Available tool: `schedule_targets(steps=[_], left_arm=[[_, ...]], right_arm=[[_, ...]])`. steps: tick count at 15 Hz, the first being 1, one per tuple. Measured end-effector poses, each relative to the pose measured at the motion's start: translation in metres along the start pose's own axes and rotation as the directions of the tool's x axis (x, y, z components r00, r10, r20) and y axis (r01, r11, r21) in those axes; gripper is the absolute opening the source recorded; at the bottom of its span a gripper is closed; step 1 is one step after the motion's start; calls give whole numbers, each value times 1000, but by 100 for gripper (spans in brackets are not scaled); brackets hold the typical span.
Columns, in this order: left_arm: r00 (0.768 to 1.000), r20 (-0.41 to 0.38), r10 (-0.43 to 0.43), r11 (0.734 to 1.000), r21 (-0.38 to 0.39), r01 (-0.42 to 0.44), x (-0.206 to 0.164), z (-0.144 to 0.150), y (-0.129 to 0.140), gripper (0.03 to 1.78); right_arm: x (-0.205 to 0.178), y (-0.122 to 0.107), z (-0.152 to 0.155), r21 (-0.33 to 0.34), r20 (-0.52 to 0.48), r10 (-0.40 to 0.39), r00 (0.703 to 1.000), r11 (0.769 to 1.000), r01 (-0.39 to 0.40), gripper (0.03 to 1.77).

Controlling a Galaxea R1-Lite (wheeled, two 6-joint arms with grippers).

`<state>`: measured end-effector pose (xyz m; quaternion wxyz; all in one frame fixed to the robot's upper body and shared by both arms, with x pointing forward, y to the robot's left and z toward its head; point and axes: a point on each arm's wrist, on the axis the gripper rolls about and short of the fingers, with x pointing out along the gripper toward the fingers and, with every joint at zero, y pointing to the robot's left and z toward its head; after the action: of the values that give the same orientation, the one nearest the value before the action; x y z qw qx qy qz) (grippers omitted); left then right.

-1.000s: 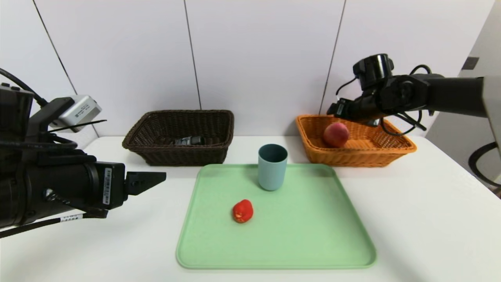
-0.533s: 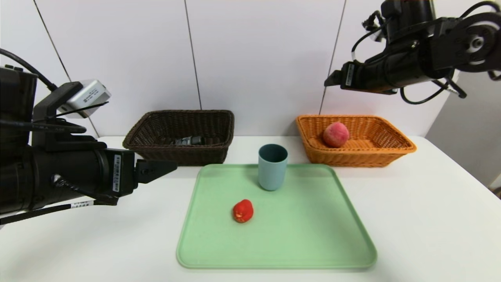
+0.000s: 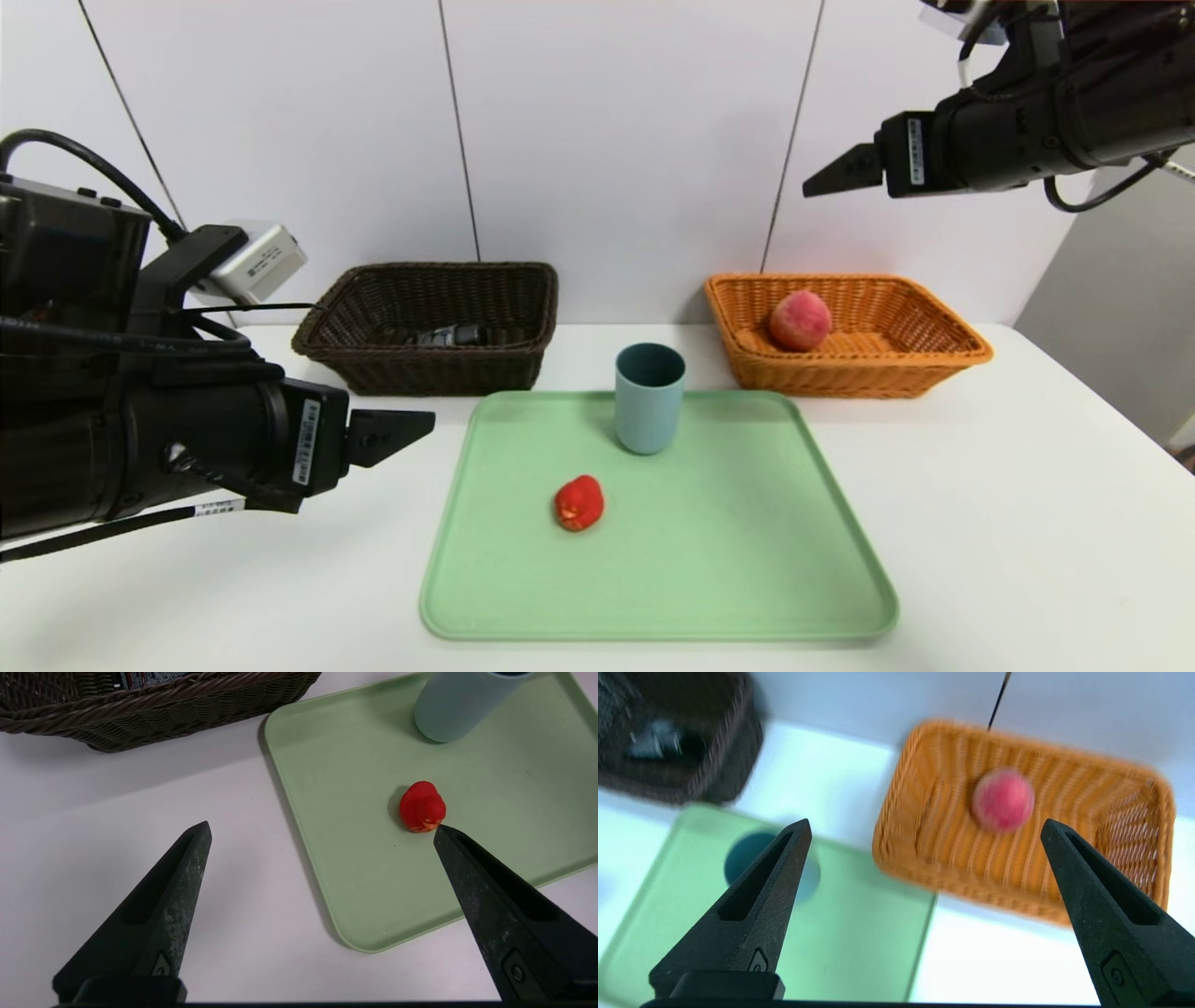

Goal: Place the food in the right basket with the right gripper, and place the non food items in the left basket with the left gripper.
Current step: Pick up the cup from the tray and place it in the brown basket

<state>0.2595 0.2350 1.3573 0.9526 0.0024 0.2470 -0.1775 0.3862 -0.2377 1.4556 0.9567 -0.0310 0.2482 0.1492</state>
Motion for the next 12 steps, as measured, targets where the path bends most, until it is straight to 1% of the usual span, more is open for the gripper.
schedule_targets(steps=[1, 2, 3, 4, 5, 6, 8, 9, 10, 12], left_arm=[[1000, 6, -1, 1000, 15, 1, -3, 0, 0, 169], [1000, 17, -3, 999, 36, 2, -6, 2, 0, 169], [1000, 27, -9, 998, 60, 7, -10, 2, 0, 169], [999, 36, -18, 997, 75, 15, -13, 2, -1, 169], [999, 38, -22, 997, 78, 19, -15, 1, -1, 169], [999, 44, -24, 997, 76, 21, -17, 1, -1, 169], [998, 56, -25, 998, 59, 22, -19, 3, -2, 169], [998, 59, -23, 999, 46, 21, -18, 4, -2, 169], [998, 58, -20, 999, 28, 19, -15, 6, -2, 169], [999, 51, -8, 1000, -22, 10, -9, 9, -4, 169]], right_arm=[[-3, 3, -7, -1, -62, 7, 998, 1000, -7, 169], [-8, 6, -15, 5, -141, 13, 990, 1000, -13, 169], [-15, 9, -24, 17, -223, 19, 975, 1000, -16, 169], [-25, 14, -33, 35, -308, 28, 951, 999, -18, 169], [-37, 18, -40, 58, -368, 36, 929, 998, -16, 169], [-47, 20, -45, 78, -398, 39, 917, 997, -9, 169], [-70, 22, -55, 108, -412, 32, 911, 994, 14, 169], [-79, 21, -62, 108, -418, 14, 908, 994, 35, 169], [-89, 19, -70, 107, -424, -12, 906, 992, 64, 169], [-113, 9, -85, 107, -410, -102, 906, 982, 158, 169]])
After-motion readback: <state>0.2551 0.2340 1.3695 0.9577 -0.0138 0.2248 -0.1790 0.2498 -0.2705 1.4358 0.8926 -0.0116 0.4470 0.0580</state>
